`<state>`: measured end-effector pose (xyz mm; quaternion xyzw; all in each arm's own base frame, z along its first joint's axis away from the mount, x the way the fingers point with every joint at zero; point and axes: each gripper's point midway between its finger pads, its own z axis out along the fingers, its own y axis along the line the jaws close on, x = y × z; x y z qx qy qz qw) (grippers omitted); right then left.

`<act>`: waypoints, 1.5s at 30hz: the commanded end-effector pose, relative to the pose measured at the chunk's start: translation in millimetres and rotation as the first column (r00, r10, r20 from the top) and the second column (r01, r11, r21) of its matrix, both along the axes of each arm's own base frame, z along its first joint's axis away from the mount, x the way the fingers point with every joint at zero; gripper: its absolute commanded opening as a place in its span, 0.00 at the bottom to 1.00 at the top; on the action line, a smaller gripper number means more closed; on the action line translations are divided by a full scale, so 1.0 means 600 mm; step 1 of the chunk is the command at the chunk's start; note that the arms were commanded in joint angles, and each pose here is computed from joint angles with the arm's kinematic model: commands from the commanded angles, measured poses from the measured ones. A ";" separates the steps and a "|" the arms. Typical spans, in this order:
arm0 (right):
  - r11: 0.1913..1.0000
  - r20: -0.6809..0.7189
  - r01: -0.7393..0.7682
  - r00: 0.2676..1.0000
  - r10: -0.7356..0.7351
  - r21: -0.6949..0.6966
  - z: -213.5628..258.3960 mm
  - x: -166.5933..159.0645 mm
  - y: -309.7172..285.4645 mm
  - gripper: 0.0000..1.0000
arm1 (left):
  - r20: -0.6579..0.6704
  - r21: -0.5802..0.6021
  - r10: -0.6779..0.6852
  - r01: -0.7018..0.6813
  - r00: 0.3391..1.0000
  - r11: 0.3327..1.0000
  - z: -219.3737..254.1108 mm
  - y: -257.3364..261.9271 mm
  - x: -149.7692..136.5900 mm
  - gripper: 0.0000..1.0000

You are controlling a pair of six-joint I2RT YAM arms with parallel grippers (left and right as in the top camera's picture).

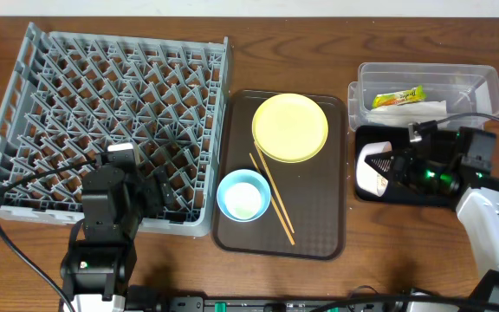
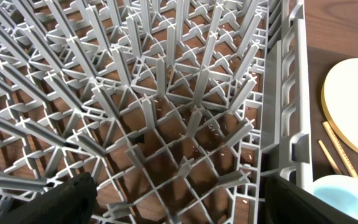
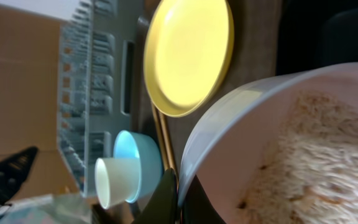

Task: Sort waste into correct bins and load items into the dishwasher
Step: 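Tilt the bowl with the right gripper to dump rice onto the black tray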

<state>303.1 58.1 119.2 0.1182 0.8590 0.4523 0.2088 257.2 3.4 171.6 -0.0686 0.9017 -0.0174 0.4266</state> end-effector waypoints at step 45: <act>0.778 -0.040 0.241 0.962 -0.268 0.580 0.057 0.027 -0.199 0.01 | 0.022 -0.006 0.008 -0.008 1.000 1.000 0.017 0.001 0.004 0.89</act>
